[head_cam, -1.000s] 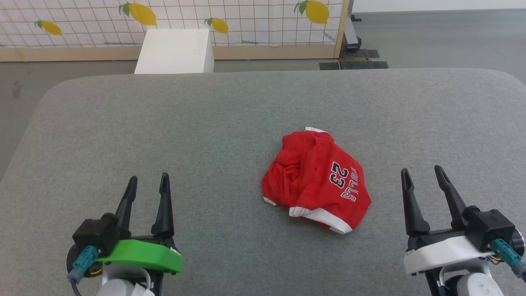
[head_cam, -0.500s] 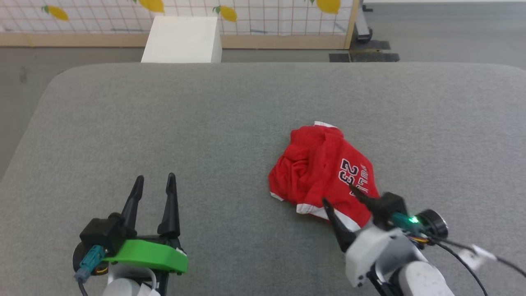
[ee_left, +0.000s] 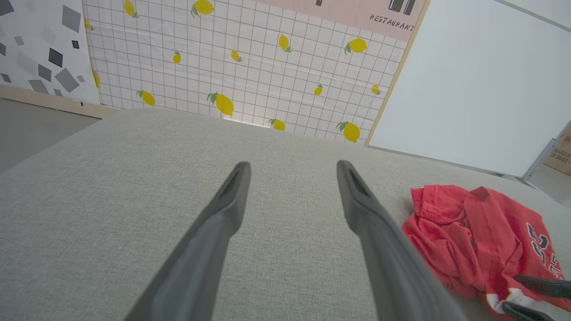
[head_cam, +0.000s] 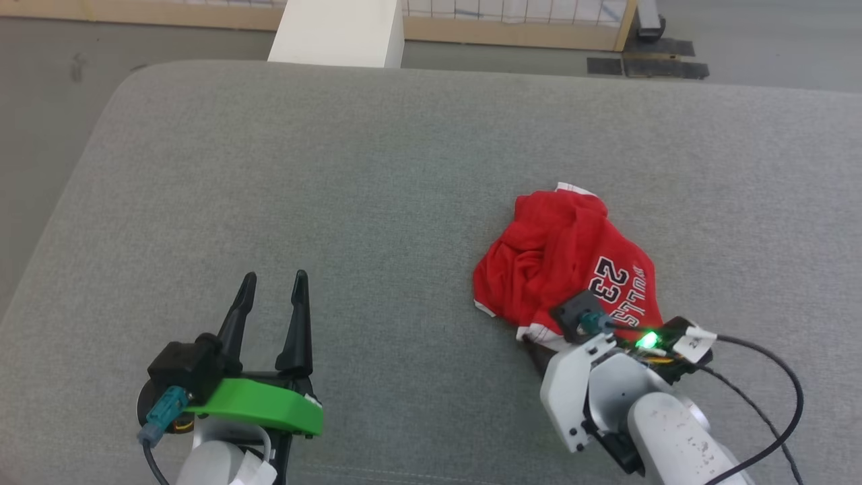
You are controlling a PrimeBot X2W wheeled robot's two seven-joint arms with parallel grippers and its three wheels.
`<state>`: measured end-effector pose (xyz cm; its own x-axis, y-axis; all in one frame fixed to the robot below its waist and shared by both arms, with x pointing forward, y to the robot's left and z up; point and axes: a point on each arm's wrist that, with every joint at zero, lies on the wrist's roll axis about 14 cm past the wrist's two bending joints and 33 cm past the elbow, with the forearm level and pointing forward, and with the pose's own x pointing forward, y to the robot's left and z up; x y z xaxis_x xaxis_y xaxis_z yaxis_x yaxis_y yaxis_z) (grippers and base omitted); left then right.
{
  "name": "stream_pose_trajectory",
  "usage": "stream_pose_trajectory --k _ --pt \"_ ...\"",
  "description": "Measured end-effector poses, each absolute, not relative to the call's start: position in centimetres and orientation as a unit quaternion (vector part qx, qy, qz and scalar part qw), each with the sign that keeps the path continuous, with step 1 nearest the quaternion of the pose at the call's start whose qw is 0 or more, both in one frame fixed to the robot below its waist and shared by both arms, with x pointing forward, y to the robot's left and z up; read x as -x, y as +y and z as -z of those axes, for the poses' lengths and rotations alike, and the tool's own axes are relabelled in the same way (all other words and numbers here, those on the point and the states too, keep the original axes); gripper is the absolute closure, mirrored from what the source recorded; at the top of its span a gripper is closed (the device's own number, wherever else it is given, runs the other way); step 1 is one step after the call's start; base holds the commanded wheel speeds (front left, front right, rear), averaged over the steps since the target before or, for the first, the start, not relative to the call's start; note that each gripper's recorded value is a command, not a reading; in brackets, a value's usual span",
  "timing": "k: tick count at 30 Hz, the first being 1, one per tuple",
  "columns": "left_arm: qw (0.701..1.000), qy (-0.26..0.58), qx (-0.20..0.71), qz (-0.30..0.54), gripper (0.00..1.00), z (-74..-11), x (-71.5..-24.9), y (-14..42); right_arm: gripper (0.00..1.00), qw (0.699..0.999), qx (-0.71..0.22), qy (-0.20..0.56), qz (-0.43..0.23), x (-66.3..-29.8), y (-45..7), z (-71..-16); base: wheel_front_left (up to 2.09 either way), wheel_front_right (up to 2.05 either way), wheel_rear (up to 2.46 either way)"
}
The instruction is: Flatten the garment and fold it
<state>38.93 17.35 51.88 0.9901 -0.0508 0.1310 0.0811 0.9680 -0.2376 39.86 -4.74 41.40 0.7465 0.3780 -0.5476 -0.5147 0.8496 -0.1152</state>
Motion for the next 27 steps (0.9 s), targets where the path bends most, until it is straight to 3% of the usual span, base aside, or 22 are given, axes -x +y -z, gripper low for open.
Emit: stream_pose_trajectory --k 1,11,21,27 --pt "0.990 -0.056 0.123 0.030 0.00 -51.5 -38.9 17.5 1.00 0.925 0.132 0.265 -0.240 -40.4 -4.8 -41.2 0.00 0.00 0.00" --pt "0.989 -0.060 0.129 0.031 0.00 -51.8 -38.7 17.5 1.00 0.933 0.094 0.224 -0.264 -40.5 -2.9 -43.8 0.00 0.00 0.00" --pt "0.988 -0.067 0.129 0.042 0.00 -52.3 -38.9 16.7 1.00 0.941 0.015 0.028 -0.337 -43.4 2.3 -57.3 0.00 0.00 0.00" --pt "0.988 -0.068 0.129 0.046 0.00 -52.5 -38.7 16.5 1.00 0.952 -0.045 -0.063 -0.297 -46.3 -0.3 -63.7 0.00 0.00 0.00"
